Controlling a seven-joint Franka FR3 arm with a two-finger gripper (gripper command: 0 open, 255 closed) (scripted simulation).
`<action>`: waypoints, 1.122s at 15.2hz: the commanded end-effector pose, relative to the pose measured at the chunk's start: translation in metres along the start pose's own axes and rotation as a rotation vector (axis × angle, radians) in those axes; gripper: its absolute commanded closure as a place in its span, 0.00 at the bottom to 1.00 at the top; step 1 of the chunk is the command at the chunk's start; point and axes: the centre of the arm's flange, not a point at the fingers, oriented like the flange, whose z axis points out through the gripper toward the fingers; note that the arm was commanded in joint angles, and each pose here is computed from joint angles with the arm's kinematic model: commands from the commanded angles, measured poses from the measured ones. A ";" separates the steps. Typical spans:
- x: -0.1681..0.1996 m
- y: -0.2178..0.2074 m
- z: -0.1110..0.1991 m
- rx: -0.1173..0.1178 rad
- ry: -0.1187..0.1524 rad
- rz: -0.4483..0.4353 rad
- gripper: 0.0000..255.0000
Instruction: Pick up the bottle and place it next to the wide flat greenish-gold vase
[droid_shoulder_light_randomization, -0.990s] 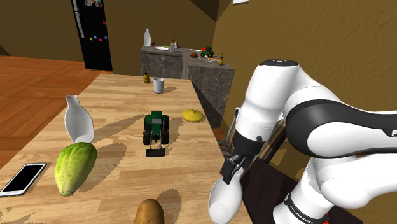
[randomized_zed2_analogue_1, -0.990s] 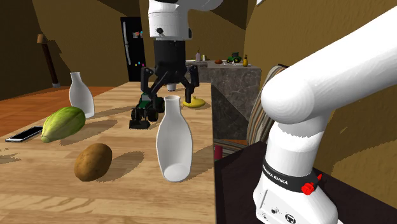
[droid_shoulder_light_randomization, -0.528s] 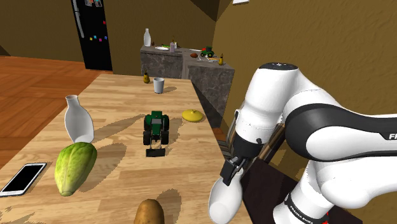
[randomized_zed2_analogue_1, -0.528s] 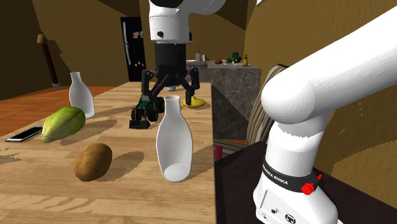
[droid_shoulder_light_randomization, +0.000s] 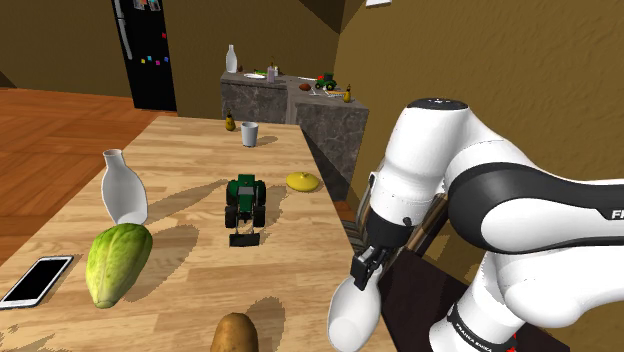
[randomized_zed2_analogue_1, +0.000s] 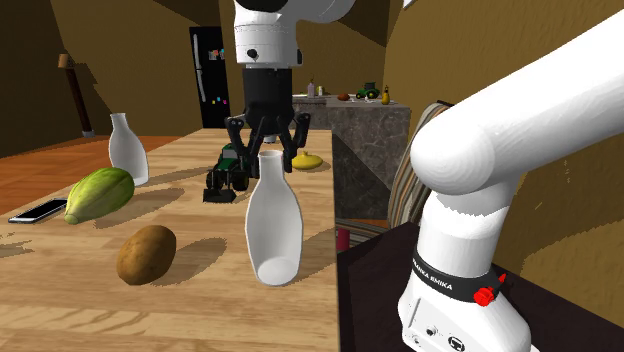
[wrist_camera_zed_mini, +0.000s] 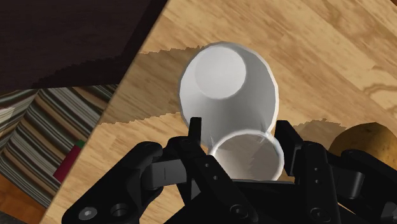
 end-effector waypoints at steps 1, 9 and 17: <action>0.000 0.000 0.000 0.000 -0.001 0.000 1.00; 0.000 0.000 -0.031 0.000 -0.001 0.000 1.00; 0.001 0.000 -0.074 0.000 -0.001 0.000 1.00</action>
